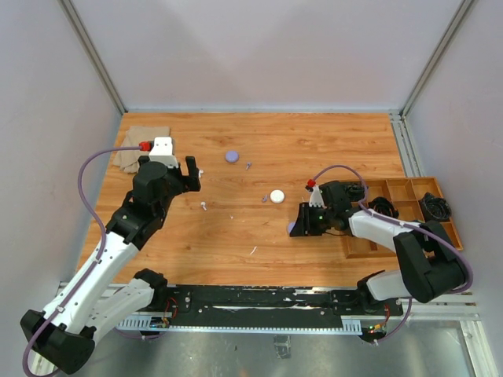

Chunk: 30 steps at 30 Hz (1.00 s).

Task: Insert the wireless bluetooth earbuds into the charging case
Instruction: Place the charging case at the center of the board, then pick up the charging case at the center of the board.

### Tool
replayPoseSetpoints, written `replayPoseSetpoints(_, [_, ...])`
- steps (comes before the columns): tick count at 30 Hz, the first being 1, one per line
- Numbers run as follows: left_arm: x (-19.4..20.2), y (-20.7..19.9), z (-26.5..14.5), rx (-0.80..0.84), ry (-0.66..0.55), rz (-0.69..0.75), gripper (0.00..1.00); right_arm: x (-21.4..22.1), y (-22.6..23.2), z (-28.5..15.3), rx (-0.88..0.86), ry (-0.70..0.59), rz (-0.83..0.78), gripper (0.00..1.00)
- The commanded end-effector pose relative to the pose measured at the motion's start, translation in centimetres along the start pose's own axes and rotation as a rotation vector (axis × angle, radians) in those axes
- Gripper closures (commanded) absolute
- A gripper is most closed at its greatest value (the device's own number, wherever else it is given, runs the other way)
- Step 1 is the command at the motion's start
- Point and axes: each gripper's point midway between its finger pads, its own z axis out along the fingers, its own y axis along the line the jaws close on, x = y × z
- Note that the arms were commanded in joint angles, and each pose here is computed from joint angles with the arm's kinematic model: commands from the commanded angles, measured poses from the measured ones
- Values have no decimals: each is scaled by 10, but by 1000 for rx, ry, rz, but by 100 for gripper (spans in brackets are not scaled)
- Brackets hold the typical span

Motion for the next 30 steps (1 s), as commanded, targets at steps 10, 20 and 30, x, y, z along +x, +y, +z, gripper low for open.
replayPoseSetpoints(10, [-6, 4, 2, -2, -29, -21, 3, -7, -14, -26, 87, -12, -67, 39])
replayPoseSetpoints(20, [-7, 4, 1, 8, -37, -25, 3, -61, 5, -50, 117, -120, -323, 34])
replayPoseSetpoints(30, [-9, 6, 0, 8, -49, -31, 3, -111, 31, -34, 6, -127, -713, 30])
